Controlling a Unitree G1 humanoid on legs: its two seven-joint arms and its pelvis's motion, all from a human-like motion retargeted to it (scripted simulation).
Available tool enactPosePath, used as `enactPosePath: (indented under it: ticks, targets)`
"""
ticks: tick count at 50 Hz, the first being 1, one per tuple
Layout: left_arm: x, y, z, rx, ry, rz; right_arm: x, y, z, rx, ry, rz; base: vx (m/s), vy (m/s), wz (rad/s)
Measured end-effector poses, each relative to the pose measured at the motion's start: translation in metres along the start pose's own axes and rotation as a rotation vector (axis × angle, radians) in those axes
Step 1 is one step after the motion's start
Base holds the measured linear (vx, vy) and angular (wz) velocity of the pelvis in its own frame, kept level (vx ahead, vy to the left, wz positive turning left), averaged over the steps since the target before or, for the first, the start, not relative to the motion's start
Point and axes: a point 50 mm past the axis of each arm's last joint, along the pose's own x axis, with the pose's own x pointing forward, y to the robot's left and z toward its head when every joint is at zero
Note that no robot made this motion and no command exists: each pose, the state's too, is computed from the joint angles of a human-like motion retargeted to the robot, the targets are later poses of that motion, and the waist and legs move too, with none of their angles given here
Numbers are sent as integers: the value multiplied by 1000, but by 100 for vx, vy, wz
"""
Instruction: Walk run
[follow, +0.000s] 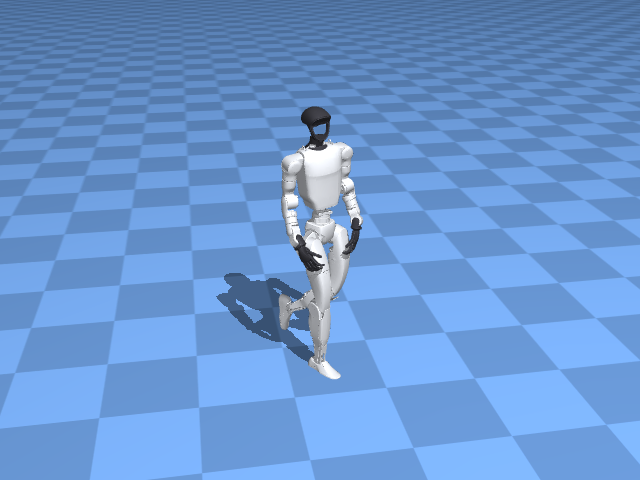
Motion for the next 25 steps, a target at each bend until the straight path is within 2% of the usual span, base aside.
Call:
enactPosePath:
  ticks: [5,10,20,25]
  targets:
    - [-6,19,10,-20,-101,206,2,-5,-5,-211,119,137,89,-53,-43]
    - [-13,32,20,-174,-230,446,4,-3,0,-339,111,197,90,-45,-111]
    - [-7,32,29,-74,-169,337,5,-4,-7,-311,168,241,103,-30,-51]
    - [-9,41,34,-262,-234,345,-5,7,-25,-253,200,246,134,-24,-83]
